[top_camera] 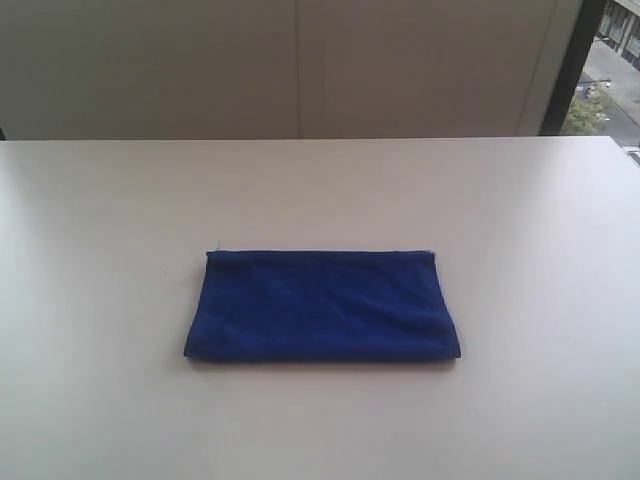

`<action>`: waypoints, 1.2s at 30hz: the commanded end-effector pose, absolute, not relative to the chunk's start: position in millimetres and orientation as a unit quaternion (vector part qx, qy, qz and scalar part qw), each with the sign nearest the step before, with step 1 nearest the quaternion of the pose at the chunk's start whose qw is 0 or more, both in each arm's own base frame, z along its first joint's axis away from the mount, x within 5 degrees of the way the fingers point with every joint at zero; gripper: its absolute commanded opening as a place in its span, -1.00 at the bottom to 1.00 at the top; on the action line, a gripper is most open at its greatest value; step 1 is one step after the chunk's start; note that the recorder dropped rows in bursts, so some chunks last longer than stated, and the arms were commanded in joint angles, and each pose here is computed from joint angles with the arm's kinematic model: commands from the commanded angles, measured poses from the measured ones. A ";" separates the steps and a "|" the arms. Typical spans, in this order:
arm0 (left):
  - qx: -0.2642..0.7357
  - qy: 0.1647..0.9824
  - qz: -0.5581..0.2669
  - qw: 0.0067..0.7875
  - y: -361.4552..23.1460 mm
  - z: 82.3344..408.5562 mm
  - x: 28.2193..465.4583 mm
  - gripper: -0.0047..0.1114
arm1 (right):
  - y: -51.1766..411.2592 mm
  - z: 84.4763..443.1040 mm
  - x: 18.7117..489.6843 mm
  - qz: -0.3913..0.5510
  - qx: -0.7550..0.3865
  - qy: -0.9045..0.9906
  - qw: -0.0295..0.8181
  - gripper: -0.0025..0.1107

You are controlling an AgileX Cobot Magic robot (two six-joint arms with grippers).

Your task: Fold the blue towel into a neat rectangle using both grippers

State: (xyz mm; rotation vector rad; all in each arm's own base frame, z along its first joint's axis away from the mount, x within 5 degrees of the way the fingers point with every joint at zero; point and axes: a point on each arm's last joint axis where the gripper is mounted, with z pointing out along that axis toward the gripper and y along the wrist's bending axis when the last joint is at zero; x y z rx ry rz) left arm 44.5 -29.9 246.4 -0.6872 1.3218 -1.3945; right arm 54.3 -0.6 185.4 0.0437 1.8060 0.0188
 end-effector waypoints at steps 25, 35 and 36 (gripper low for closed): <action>0.005 0.814 -0.035 0.580 -4.6 168.9 52.4 -0.92 | -0.6 184.9 54.1 0.006 0.015 0.782 0.623 -0.96; -0.038 0.814 0.016 0.580 2.6 168.8 52.5 -0.92 | -0.6 184.9 54.1 0.006 0.015 0.782 0.623 -0.96; -0.048 0.814 0.016 0.579 3.2 168.7 52.4 -0.92 | -0.6 184.9 54.1 0.006 0.015 0.782 0.623 -0.96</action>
